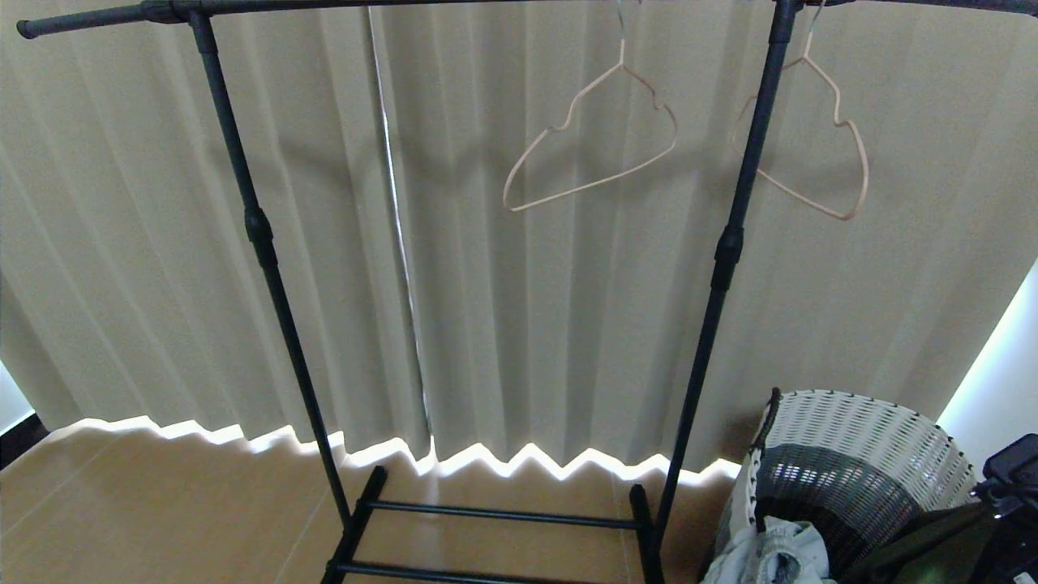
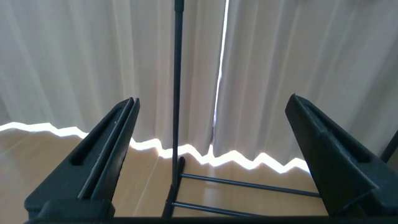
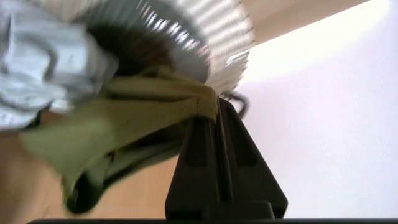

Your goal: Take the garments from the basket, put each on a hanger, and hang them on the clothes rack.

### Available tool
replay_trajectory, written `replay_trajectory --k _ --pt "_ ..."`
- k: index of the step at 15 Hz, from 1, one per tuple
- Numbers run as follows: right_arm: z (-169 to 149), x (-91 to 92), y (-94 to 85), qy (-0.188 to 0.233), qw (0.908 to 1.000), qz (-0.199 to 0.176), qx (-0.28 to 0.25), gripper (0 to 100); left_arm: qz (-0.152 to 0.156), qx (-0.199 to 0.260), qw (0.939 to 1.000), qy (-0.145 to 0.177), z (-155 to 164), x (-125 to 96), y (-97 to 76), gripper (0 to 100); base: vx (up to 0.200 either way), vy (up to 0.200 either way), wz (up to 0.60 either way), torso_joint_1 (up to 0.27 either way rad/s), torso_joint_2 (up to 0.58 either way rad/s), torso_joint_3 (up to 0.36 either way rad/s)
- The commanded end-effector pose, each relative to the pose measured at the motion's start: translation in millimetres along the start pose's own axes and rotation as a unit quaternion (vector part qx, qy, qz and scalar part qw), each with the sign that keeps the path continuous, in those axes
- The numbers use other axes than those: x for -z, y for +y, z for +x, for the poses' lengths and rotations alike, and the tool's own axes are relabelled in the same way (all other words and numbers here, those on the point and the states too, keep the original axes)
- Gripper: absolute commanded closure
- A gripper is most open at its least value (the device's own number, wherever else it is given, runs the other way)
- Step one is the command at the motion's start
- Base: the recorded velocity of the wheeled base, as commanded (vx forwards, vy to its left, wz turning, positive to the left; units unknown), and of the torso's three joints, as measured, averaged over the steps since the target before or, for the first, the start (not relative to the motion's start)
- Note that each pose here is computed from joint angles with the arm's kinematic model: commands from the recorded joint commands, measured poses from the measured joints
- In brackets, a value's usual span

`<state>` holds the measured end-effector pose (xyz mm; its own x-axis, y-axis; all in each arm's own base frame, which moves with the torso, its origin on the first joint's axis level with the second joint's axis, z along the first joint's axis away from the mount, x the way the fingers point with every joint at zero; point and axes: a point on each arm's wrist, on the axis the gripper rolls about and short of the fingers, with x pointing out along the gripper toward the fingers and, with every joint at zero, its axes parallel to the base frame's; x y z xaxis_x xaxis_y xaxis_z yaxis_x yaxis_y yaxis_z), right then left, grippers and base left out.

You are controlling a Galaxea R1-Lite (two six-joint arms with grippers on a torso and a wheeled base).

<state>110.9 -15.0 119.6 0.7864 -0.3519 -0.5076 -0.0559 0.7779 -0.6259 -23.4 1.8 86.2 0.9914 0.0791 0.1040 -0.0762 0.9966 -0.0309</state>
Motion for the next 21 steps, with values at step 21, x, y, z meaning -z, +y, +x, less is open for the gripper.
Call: replay_trajectory --k 21 --pt "-38 -4.0 -16.5 -0.112 0.9902 0.055 0.063 100 0.001 0.000 1.0000 0.000 0 0 0.0 0 -0.067 0.000 0.00 0.001 0.00 0.001"
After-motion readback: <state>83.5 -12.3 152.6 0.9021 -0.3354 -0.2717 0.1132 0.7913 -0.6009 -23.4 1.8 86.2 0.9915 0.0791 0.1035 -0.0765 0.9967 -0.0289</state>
